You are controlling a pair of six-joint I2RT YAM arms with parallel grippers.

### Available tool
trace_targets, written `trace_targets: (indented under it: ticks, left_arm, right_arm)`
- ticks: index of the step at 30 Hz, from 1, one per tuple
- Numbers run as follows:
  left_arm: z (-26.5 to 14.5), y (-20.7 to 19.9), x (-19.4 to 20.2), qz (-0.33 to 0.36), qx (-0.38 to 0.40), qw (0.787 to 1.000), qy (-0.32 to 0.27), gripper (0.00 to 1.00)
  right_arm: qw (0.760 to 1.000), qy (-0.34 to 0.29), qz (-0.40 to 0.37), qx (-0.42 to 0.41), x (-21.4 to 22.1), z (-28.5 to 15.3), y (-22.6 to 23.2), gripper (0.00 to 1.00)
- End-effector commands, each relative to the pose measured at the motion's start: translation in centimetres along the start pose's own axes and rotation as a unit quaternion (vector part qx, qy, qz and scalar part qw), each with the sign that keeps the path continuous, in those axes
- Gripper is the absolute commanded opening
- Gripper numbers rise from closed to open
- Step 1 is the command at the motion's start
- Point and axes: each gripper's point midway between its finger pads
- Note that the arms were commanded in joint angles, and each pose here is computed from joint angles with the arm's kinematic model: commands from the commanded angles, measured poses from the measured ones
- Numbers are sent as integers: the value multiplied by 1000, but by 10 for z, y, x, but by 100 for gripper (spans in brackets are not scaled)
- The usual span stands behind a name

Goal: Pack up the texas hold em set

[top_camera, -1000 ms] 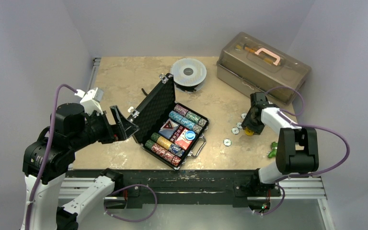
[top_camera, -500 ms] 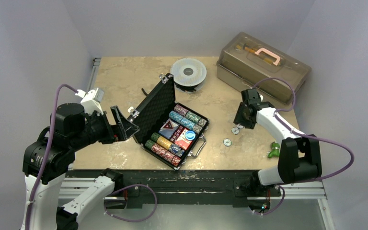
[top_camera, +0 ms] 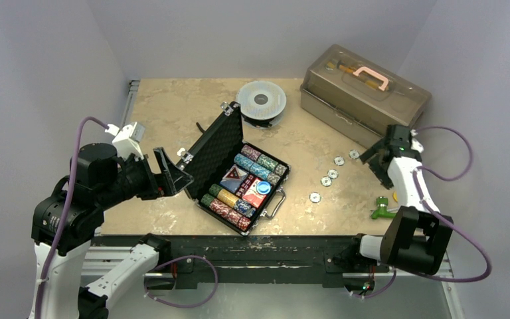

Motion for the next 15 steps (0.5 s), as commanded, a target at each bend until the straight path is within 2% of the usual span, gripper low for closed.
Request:
trace_targets:
  ticks: [1,4,9,15]
  left_arm:
    - [-3,-6,-6,22,10,1000,-6,84]
    - [-4,-6,-7,28,9,1000,-7,84]
    - [-5,-7,-11,36,5,999,-9,84]
    - [-7,-6,-14,38,-3,999,-10,84]
  right_arm:
    - [992,-24,104,65,-24,1,-56,92]
    - [986,-28,132,96,-38,12,-81,99]
    - [981,-26,155,110,-49,33,-98,99]
    - [976,-62,163,132,-57,48,-110,99]
Point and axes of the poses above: each gripper's point midway between its finger pads, its own z axis out along the fingers, its own y axis along the line the jaws close on, x = y × z, and after that the axes turned 4 degrees about -z, right-handed
